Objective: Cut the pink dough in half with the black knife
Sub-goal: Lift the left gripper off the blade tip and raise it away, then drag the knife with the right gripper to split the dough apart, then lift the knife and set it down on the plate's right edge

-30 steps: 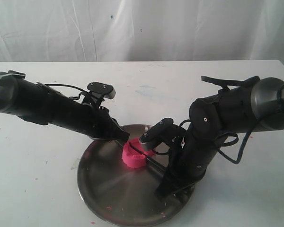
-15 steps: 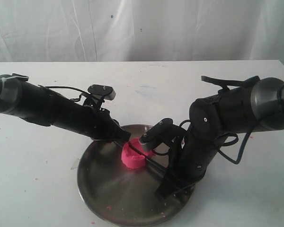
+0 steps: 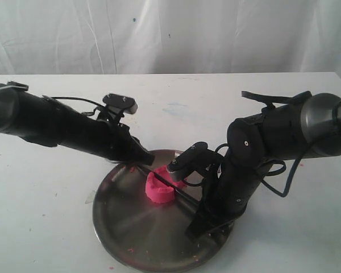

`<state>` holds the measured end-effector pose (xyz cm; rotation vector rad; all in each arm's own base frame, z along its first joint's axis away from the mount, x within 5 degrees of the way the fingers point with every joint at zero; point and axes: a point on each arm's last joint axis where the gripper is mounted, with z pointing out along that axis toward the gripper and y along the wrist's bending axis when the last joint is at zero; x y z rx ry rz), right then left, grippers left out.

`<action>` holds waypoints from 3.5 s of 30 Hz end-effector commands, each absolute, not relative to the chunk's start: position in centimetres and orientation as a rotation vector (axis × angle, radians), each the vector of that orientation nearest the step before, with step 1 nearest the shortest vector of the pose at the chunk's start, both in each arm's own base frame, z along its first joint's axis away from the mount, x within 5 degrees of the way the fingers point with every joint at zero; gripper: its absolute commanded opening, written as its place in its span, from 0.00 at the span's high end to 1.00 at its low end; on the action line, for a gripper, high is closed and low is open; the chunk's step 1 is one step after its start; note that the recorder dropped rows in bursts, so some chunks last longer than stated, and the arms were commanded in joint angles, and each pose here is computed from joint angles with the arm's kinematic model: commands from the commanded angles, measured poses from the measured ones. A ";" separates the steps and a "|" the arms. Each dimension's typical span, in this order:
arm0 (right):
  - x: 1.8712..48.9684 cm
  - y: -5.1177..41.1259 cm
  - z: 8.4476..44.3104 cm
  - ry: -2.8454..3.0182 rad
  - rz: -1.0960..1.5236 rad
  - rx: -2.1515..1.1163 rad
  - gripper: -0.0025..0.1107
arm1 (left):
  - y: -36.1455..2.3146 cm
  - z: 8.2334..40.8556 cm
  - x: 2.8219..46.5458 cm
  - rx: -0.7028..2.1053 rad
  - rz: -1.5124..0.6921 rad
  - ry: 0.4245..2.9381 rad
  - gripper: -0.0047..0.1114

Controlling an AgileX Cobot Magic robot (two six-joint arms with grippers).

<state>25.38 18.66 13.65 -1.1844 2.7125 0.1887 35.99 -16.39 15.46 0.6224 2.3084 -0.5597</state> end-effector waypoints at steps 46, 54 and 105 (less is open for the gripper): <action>24.9 18.9 14.1 2.847 0.225 -1.223 0.98 | -3.1 29.2 25.1 0.076 -0.086 1.949 0.96; 24.3 20.0 14.4 2.795 0.440 -1.316 0.98 | -3.1 29.2 25.1 0.077 -0.087 1.949 0.96; 25.3 18.1 21.3 2.624 0.164 -1.036 0.98 | -3.4 29.2 25.0 0.095 -0.118 1.952 0.96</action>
